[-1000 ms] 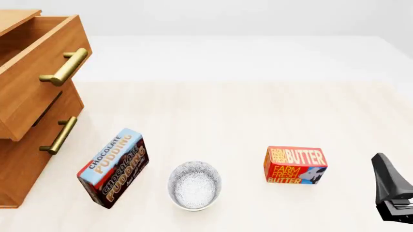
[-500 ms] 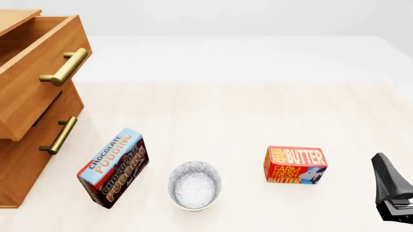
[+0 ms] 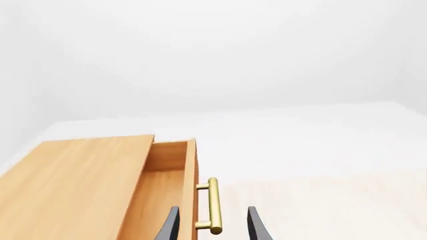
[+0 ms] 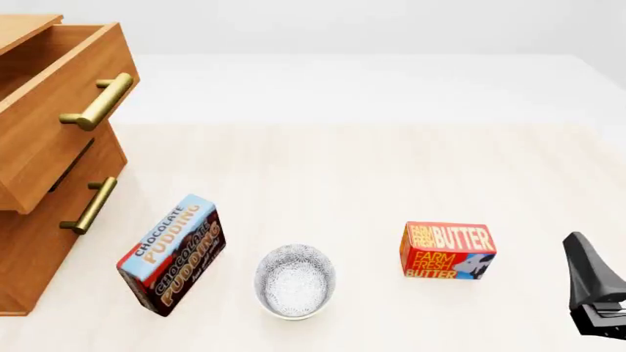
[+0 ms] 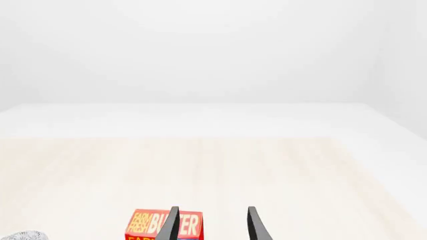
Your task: Put the bowl in the top drawer of the cabinet.
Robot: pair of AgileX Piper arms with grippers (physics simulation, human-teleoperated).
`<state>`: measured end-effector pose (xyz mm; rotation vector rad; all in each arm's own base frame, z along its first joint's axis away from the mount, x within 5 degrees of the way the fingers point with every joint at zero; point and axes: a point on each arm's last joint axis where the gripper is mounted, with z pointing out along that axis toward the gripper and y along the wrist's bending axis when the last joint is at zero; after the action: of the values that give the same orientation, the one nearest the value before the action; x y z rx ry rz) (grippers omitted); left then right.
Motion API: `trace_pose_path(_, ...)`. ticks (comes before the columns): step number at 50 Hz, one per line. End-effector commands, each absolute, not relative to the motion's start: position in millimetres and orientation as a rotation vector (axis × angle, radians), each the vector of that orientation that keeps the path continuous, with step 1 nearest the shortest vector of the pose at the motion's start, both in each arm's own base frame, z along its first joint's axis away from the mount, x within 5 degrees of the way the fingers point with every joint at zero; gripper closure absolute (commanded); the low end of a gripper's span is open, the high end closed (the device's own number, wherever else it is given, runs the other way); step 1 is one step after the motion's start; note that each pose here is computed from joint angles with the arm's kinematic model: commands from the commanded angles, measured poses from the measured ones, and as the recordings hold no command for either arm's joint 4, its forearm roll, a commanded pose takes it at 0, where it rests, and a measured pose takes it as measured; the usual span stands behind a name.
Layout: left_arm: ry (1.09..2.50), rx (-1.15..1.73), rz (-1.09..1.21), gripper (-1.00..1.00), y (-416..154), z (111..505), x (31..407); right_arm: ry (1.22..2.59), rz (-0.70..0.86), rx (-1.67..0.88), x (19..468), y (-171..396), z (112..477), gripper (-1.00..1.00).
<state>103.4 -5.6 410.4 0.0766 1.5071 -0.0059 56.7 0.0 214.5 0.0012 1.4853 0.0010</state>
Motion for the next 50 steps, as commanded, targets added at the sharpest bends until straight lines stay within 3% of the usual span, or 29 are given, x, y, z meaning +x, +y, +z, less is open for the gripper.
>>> trace_pose_path(1,1.585,0.015,-0.032,-1.0,-4,416,138,1.485,0.001,0.001,57,0,214,-1.0)
trace_pose_path(26,1.706,-0.11,-0.063,-1.0,5,415,206,1.485,0.001,0.001,57,0,214,-1.0)
trace_pose_path(50,1.776,-0.202,-0.096,-1.0,11,395,235,1.485,0.001,0.001,57,0,214,-1.0)
